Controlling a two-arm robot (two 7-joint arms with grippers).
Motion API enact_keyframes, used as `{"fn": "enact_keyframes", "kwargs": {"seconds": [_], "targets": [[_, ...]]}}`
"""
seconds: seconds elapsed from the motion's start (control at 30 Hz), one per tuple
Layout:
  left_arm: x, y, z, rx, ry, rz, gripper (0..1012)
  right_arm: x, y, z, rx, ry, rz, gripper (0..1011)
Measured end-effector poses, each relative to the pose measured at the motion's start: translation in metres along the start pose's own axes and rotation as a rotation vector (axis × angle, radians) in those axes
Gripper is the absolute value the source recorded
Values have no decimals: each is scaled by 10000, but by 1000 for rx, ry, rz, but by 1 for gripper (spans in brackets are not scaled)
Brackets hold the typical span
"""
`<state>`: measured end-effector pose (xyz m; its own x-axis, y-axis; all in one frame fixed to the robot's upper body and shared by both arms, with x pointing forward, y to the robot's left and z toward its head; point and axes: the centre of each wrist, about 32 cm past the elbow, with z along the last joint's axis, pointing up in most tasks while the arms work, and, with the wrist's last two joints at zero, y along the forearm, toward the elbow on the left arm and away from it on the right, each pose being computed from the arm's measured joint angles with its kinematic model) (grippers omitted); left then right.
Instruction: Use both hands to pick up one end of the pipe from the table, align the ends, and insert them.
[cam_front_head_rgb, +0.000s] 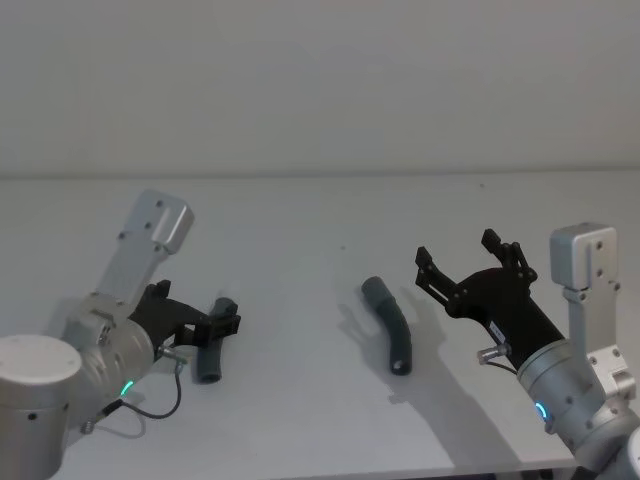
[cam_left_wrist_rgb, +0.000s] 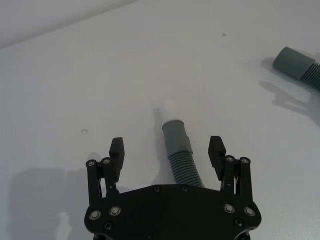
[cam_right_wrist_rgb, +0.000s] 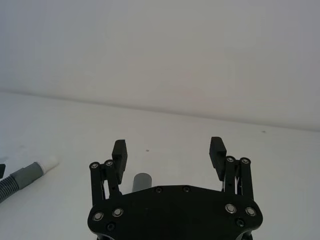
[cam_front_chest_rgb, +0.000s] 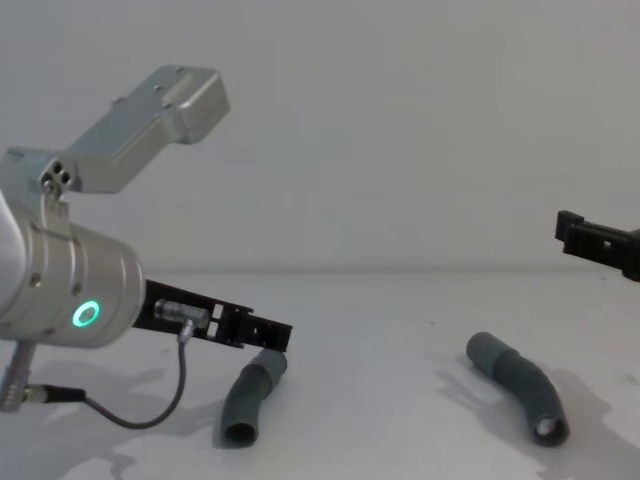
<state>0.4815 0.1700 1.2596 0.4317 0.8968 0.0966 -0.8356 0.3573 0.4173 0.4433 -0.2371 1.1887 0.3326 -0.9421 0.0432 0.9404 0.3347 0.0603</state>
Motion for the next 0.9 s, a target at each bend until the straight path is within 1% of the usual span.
{"fn": "enact_keyframes", "kwargs": {"seconds": [0.13, 0.27, 0.47, 0.57, 0.6, 0.87, 0.9], "targets": [[-20, -47, 31, 16, -5, -3, 1001, 0, 0, 0, 0, 0, 0, 1000], [-32, -78, 44, 28, -4, -5, 1001, 0, 0, 0, 0, 0, 0, 1000], [-51, -152, 61, 58, 7, -6, 1001, 0, 0, 0, 0, 0, 0, 1000], [-55, -174, 70, 65, 11, -5, 1001, 0, 0, 0, 0, 0, 0, 1000], [-53, -192, 69, 71, 13, -4, 1001, 0, 0, 0, 0, 0, 0, 1000], [-46, -278, 92, 89, 24, -1, 1002, 0, 0, 0, 0, 0, 0, 1000], [-46, -278, 92, 89, 24, -1, 1001, 0, 0, 0, 0, 0, 0, 1000]]}}
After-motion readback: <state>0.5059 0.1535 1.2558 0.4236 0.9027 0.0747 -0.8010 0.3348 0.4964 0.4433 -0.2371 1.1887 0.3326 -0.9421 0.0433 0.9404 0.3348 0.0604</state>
